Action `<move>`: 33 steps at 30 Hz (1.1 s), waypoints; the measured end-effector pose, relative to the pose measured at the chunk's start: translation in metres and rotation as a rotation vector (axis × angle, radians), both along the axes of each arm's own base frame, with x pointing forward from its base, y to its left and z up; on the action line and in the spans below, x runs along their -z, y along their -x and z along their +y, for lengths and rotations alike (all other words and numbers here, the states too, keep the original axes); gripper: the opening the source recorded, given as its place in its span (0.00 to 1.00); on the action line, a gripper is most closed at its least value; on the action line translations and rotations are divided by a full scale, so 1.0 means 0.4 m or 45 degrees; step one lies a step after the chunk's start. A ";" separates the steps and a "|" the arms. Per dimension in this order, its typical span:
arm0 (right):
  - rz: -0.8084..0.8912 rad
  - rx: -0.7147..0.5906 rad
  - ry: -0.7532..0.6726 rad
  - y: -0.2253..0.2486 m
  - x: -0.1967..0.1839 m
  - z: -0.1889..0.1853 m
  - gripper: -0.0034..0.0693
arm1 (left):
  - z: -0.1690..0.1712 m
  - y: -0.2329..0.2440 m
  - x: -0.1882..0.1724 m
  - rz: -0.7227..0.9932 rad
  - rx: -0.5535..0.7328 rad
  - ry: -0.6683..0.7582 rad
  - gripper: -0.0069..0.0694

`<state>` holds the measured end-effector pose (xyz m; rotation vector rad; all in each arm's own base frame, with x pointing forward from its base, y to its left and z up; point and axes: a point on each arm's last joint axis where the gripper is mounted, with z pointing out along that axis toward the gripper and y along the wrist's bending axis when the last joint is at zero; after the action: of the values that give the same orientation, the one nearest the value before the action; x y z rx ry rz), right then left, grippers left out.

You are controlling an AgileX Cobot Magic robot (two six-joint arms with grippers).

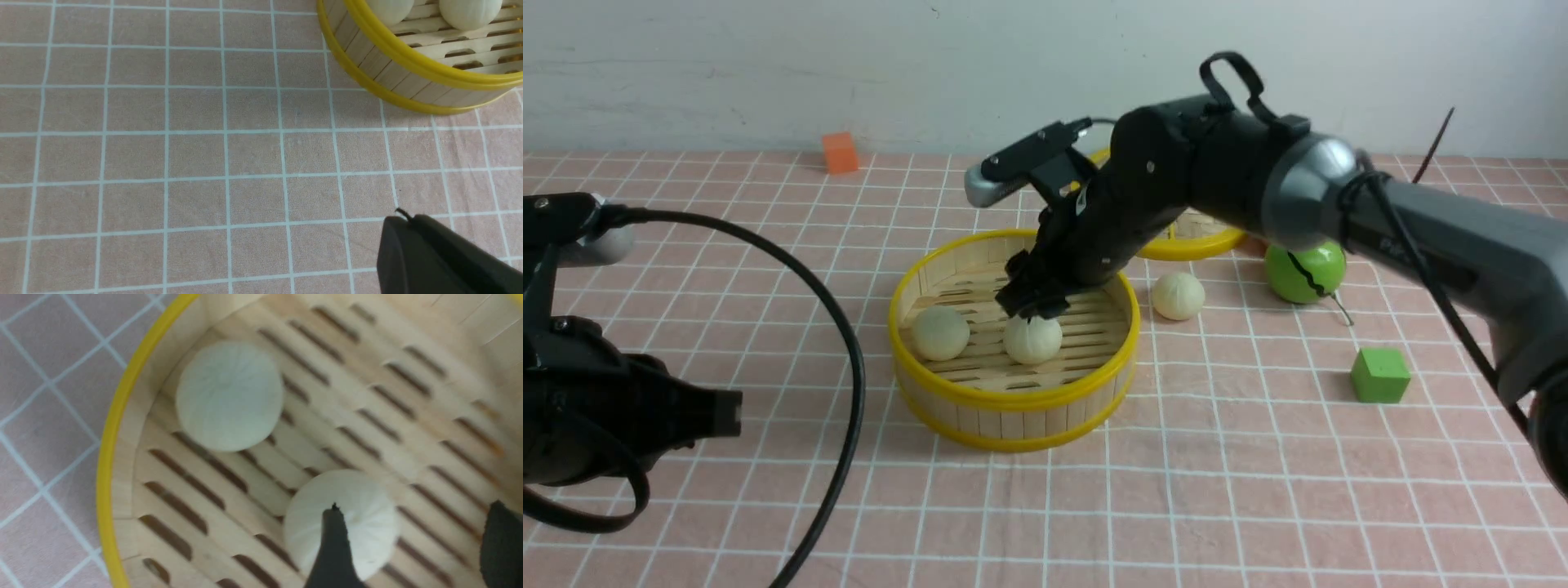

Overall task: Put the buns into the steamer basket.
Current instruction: Use the right arm to grab a steamed stuffed bun

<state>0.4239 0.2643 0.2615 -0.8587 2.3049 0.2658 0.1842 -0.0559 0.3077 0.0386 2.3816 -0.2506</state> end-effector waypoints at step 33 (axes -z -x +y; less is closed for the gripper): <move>0.141 0.476 0.016 -0.189 0.211 -0.256 0.37 | -0.011 -0.021 0.025 0.069 -0.005 0.017 0.09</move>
<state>0.4996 0.1618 0.1772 -0.4130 2.5165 0.1372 0.1927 -0.0603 0.2978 0.0209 2.4332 -0.2688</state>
